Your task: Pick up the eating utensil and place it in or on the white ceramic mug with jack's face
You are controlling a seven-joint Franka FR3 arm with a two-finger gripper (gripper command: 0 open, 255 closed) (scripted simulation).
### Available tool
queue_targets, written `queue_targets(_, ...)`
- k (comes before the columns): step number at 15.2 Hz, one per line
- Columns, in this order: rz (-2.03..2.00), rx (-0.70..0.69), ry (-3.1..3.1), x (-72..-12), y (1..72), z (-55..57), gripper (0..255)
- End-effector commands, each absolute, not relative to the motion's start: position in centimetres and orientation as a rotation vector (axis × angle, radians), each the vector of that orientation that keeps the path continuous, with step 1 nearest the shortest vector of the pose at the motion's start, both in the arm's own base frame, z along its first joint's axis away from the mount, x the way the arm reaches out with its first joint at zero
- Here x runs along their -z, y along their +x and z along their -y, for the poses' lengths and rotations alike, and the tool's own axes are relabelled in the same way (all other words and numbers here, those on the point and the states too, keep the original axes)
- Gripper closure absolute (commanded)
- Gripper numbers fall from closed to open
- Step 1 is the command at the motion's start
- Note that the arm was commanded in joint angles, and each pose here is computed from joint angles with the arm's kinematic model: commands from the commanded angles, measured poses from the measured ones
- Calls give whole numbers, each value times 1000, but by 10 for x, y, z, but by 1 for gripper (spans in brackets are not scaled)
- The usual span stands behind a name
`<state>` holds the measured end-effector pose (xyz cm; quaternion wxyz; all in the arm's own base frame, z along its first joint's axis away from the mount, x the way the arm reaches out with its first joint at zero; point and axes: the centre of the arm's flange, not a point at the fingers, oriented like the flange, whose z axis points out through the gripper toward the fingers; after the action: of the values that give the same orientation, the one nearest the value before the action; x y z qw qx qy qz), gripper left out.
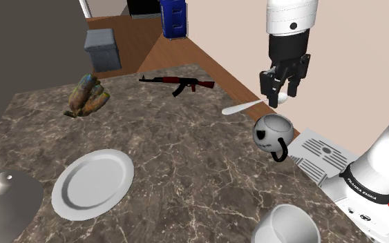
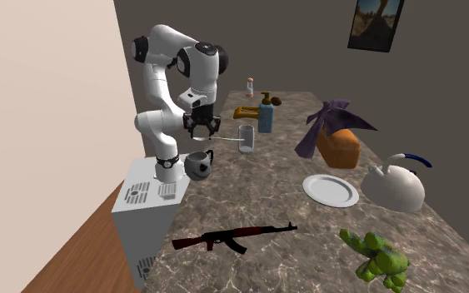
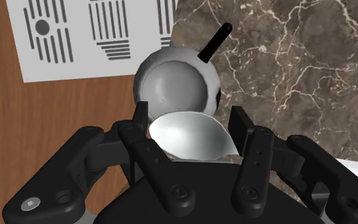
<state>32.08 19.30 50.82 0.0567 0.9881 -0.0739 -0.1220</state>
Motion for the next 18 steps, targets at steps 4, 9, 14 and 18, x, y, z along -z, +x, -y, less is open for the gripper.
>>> queue_targets(4, 224, 371, 2998, -514, 278, -142, 255)
queue_targets(9, 224, 371, 2998, -500, 263, -124, 255)
queue_targets(14, 224, 371, 2998, -473, 263, -124, 255)
queue_targets(18, 224, 371, 2998, -452, 263, -124, 255)
